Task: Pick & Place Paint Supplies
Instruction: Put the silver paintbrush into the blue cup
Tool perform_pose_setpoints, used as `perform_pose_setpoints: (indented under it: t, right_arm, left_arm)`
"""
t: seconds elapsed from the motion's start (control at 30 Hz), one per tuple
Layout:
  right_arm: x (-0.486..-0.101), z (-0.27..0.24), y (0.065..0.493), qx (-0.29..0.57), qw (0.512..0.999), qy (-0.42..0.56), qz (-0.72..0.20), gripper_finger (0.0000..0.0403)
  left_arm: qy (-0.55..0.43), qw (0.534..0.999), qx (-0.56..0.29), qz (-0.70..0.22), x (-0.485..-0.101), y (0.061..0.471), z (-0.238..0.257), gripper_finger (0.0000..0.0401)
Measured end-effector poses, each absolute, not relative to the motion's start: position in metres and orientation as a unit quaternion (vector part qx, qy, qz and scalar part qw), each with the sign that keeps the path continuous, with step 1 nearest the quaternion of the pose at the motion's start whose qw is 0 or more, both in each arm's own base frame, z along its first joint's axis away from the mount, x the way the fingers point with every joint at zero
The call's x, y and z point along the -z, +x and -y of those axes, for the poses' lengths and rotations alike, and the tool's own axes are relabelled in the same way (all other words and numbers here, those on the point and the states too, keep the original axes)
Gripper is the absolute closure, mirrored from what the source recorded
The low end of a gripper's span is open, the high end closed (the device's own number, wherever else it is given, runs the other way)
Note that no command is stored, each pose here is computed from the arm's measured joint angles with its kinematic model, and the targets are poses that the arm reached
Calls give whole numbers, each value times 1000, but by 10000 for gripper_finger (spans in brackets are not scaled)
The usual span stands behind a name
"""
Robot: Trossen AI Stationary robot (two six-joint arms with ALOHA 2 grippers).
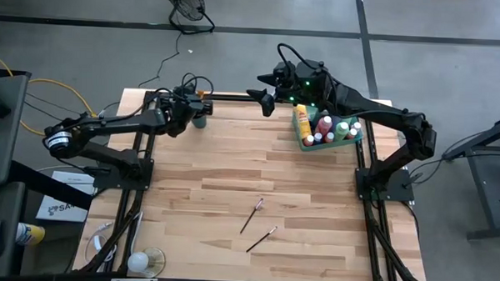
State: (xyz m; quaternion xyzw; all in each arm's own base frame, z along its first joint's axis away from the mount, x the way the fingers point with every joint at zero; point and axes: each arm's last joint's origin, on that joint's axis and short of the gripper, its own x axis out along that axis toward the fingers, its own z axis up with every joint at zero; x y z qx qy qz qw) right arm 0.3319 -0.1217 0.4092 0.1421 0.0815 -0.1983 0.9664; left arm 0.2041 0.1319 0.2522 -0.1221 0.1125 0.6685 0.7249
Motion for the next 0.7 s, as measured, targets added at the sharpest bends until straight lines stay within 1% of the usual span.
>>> perform_pose_setpoints:
  t: [0.17, 0.27, 0.33, 0.43, 0.53, 0.7]
  right_arm:
    - [-409, 122, 332, 198, 966, 142, -82, 85]
    - [-408, 122, 332, 199, 965, 146, -87, 85]
    - [-407, 121, 330, 202, 962, 159, -96, 85]
    - [-406, 119, 322, 219, 949, 195, -115, 85]
    - [-403, 115, 312, 238, 927, 250, -146, 85]
    - [-388, 103, 299, 255, 865, 367, -228, 85]
  left_arm:
    - [-115, 722, -671, -124, -250, 204, -134, 333]
    - [-117, 729, -663, -122, -253, 204, -133, 333]
    - [-126, 740, -651, -112, -261, 200, -131, 332]
    - [-140, 773, -613, -82, -283, 194, -125, 332]
    - [-128, 820, -553, -78, -303, 185, -117, 332]
    - [-97, 898, -426, -61, -328, 166, -100, 332]
